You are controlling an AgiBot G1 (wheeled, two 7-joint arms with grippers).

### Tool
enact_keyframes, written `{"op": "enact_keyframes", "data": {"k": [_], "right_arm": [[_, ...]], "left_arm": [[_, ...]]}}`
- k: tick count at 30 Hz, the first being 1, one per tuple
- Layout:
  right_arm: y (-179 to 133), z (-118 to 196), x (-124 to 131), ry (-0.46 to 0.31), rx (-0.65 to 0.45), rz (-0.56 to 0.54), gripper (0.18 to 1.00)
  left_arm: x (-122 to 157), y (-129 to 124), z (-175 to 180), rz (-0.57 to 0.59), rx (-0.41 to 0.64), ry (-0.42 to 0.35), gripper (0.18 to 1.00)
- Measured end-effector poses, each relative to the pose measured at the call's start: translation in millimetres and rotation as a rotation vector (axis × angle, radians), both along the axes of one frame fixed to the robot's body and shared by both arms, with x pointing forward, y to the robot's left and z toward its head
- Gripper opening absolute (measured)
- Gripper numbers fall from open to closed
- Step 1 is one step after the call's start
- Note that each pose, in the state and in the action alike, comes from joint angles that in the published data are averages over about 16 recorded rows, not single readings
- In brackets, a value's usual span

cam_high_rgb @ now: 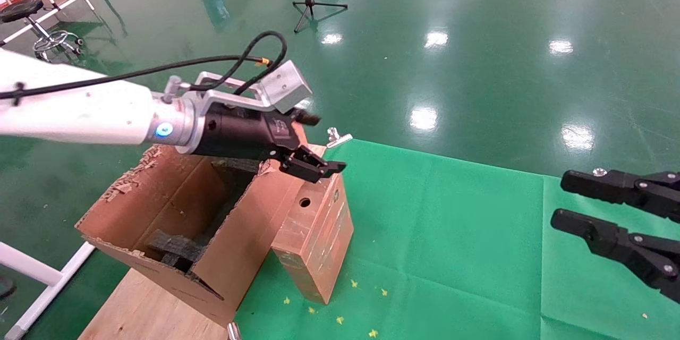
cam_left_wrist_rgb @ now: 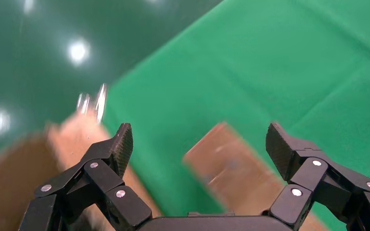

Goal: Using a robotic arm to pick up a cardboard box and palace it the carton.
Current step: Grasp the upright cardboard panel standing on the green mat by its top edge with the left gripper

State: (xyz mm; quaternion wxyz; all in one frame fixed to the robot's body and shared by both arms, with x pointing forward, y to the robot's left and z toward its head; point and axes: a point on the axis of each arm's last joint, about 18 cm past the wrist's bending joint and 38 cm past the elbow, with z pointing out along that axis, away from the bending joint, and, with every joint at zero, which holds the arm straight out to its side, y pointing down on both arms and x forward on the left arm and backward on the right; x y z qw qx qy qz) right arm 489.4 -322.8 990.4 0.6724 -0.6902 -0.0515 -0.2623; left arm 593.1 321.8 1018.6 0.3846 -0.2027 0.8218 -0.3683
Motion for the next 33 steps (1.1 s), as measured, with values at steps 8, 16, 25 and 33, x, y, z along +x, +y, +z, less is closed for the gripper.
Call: {"op": "enact_keyframes", "data": {"k": [8, 16, 25, 33], "right_arm": [[0, 0, 0, 0.0, 0.0, 0.0, 0.358], [0, 0, 0, 0.0, 0.0, 0.0, 0.262], [0, 0, 0, 0.0, 0.0, 0.0, 0.204], [0, 0, 0, 0.0, 0.0, 0.0, 0.191]], "left_arm": [[8, -5, 11, 0.294, -0.11, 0.189, 1.0], [7, -19, 20, 0.435, -0.203, 0.289, 1.0], [8, -37, 11, 0.438, -0.228, 0.354, 1.0], [14, -47, -5, 0.456, -0.209, 0.402, 1.0]]}}
